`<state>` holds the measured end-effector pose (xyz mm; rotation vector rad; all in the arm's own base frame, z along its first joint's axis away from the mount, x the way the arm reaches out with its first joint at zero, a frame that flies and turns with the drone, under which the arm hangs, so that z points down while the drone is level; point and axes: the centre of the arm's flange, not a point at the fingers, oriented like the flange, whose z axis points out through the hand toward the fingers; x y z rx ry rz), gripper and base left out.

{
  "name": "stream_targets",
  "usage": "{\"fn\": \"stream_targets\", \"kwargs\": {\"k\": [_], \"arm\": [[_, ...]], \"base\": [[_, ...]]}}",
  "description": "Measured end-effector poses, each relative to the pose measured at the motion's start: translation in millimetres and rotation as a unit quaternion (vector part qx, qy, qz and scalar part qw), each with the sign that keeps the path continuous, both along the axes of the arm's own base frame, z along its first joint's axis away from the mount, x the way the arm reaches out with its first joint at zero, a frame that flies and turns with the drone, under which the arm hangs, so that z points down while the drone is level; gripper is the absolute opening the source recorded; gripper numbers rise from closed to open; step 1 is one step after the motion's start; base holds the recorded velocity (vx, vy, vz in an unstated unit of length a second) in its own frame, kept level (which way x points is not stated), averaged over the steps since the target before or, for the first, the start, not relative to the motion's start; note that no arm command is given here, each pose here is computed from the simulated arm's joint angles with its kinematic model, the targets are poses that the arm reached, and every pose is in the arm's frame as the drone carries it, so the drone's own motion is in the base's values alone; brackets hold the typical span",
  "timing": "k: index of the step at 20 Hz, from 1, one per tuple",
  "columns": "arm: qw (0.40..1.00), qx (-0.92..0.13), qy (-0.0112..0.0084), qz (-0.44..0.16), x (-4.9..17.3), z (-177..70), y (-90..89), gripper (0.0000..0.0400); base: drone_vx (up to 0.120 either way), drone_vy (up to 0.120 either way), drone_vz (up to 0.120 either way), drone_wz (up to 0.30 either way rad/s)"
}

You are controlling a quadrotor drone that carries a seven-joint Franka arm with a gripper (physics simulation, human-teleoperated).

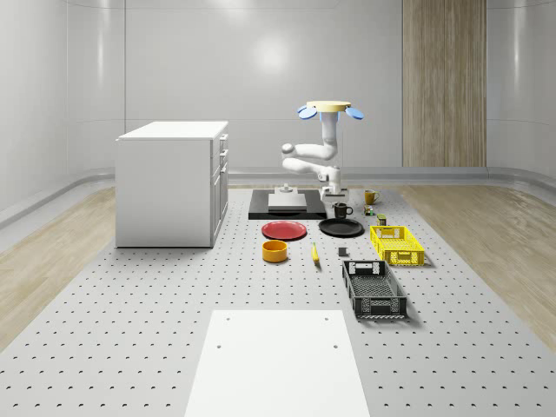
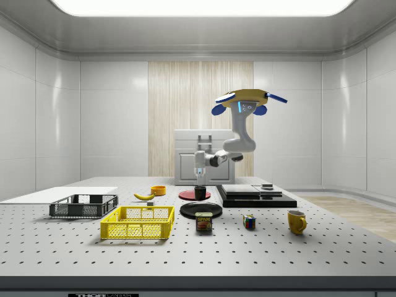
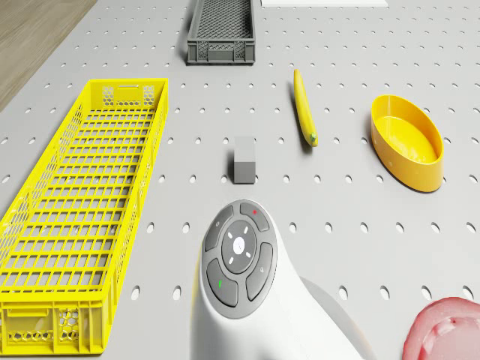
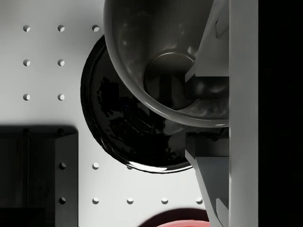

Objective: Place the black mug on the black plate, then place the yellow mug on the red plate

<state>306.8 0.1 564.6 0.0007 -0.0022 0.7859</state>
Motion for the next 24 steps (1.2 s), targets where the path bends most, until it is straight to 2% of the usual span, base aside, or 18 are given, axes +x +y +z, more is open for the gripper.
{"fn": "stream_targets", "kwargs": {"k": [21,22,24], "arm": [[1.0,0.0,-0.0001,0.0,0.0,59.1,0.0,0.01],[1.0,0.0,-0.0001,0.0,0.0,60.8,0.0,0.0166],[1.0,0.0,-0.0001,0.0,0.0,62.3,0.0,0.0258]], "base": [[0.0,0.0,0.0,0.0],[0.0,0.0,0.0,0.0],[0.0,0.0,0.0,0.0]]}}
